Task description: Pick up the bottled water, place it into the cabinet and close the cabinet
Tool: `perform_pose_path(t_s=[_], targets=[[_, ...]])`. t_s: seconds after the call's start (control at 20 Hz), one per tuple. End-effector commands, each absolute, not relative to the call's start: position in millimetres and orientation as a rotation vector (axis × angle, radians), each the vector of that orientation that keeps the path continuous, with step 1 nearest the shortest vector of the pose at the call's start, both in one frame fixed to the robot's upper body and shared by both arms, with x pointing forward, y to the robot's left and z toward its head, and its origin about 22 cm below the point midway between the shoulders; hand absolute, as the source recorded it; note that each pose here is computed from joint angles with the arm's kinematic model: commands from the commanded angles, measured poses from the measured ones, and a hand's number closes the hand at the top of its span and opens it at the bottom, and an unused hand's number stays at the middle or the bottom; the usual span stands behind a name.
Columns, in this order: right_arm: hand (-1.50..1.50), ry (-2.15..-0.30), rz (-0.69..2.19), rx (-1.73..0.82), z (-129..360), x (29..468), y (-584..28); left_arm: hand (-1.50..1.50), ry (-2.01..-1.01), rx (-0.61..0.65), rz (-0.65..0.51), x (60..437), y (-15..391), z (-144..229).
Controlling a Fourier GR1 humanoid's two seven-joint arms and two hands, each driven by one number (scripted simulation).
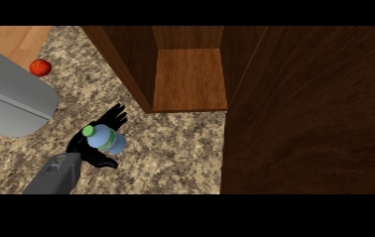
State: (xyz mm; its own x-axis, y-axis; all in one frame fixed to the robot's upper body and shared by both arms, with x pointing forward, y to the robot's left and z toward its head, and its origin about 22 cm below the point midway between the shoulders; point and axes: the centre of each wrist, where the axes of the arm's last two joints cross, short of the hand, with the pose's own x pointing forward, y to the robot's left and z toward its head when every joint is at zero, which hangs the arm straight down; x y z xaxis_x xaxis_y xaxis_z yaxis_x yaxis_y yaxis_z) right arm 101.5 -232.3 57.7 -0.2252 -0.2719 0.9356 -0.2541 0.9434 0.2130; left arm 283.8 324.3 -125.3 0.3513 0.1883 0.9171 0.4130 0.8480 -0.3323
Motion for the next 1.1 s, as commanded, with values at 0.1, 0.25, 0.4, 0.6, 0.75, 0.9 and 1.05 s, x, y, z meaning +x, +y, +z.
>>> perform_pose_path(t_s=[0.1,0.25,0.4,0.6,0.75,0.9,1.05], targets=[[-1.50,-1.809,-0.008,0.413,57.7,104.5,-227.6,-1.50,-1.231,-0.811,-0.096,276.4,308.0,-137.5],[-1.50,-1.815,-0.031,0.394,56.8,110.4,-223.5,-1.50,-1.224,-0.868,-0.122,270.3,305.5,-141.2],[-1.50,-1.801,-0.010,0.404,51.4,110.7,-224.9,-1.50,-1.241,-0.873,-0.159,296.9,291.4,-125.5],[-1.50,-1.793,-0.031,0.388,59.0,98.7,-237.9,1.50,-1.227,-0.909,-0.170,275.2,300.3,-137.3],[-1.50,-1.790,-0.032,0.390,45.0,109.2,-228.2,1.50,-1.242,-0.900,-0.154,278.2,270.9,-142.9],[-1.50,-1.804,-0.018,0.383,52.2,107.2,-227.4,1.50,-1.227,-0.934,-0.158,280.0,275.7,-140.0],[-1.50,-1.803,-0.028,0.382,47.2,98.9,-225.5,1.50,-1.256,-0.899,-0.183,282.0,287.8,-135.0]])
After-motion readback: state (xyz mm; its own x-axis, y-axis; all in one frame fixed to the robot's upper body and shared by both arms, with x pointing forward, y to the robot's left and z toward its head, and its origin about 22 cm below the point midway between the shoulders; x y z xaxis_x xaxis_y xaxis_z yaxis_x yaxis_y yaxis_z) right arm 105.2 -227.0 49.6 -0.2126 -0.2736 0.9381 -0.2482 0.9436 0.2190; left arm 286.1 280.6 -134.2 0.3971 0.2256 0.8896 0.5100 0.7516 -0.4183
